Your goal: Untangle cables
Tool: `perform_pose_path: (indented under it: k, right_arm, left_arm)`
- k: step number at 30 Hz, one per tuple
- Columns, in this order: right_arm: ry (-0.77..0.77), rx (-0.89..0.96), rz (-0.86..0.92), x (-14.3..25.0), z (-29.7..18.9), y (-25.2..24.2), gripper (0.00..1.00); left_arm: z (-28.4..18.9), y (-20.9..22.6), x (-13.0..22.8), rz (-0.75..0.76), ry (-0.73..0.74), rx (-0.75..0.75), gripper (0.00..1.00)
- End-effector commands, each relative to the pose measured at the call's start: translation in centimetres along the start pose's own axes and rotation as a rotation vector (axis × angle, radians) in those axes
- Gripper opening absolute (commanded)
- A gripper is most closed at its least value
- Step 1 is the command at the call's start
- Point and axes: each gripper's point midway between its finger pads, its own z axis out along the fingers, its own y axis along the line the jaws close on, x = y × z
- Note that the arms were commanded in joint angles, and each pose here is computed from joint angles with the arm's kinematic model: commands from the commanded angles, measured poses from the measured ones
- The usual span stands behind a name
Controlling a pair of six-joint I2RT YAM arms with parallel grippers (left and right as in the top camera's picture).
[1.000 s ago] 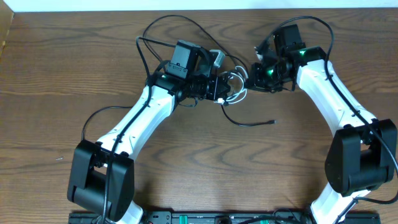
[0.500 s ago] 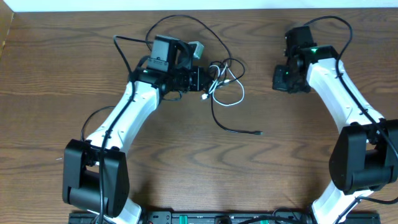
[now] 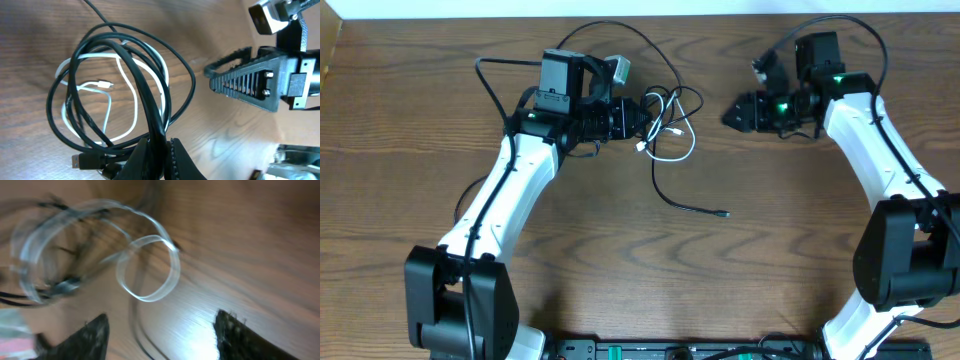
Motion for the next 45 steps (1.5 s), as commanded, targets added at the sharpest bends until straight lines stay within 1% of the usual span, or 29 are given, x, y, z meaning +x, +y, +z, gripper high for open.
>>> perform_pose_path:
  k: [1, 4, 10, 12, 13, 15, 17, 20, 23, 26, 32, 36, 40, 45]
  right_arm:
    - [0.018, -0.195, 0.035, 0.0, 0.7, 4.5, 0.78]
    - [0.016, -0.147, 0.109, -0.2, 1.8, 4.7, 0.80]
    - [0.043, -0.102, 0.178, 0.5, 4.9, 5.6, 0.80]
    - [0.049, -0.070, 0.216, 0.8, 6.0, 5.3, 0.76]
    - [0.052, -0.025, 0.256, 1.1, 6.9, 4.5, 0.69]
    - [0.057, 0.022, 0.292, 1.4, 7.9, 3.5, 0.58]
    - [0.066, 0.054, 0.317, 1.8, 8.7, 2.4, 0.39]
    - [0.073, 0.079, 0.345, 2.0, 8.8, 1.0, 0.01]
    - [0.065, 0.107, 0.363, 1.7, 7.9, -0.9, 0.01]
    - [0.064, 0.134, 0.378, 1.7, 6.6, -3.0, 0.01]
    - [0.070, 0.250, 0.379, 2.3, 3.5, -8.5, 0.01]
    - [0.088, 0.291, 0.326, 2.9, 1.5, -11.2, 0.01]
    - [0.118, 0.290, 0.249, 3.5, 0.5, -12.3, 0.01]
    - [0.150, 0.163, 0.131, 3.8, 0.7, -10.1, 0.01]
  left_arm:
    - [-0.5, -1.1, -0.3, -0.050, -0.006, 0.032, 0.07]
    - [-0.4, -1.2, -0.2, -0.048, -0.002, 0.033, 0.07]
    - [-0.2, -1.4, 0.0, -0.043, 0.002, 0.034, 0.07]
    - [-0.2, -1.4, 0.0, -0.043, 0.002, 0.034, 0.07]
    - [-0.2, -1.4, 0.0, -0.043, 0.002, 0.034, 0.07]
    - [-0.2, -1.4, 0.0, -0.043, 0.002, 0.034, 0.07]
    - [-0.2, -1.4, 0.0, -0.043, 0.002, 0.034, 0.07]
    - [-0.2, -1.4, -0.2, -0.039, -0.003, 0.035, 0.07]
    - [-0.7, -1.4, -1.0, -0.028, -0.032, 0.037, 0.07]
    - [-2.3, -1.7, -2.5, -0.011, -0.084, 0.038, 0.08]
    - [-8.8, -2.2, -6.2, 0.029, -0.262, 0.012, 0.07]
    - [-13.5, -1.3, -7.7, 0.025, -0.373, -0.036, 0.08]
    - [-16.7, 0.6, -8.2, -0.011, -0.442, -0.101, 0.07]
    - [-16.5, 1.7, -7.1, -0.069, -0.405, -0.123, 0.08]
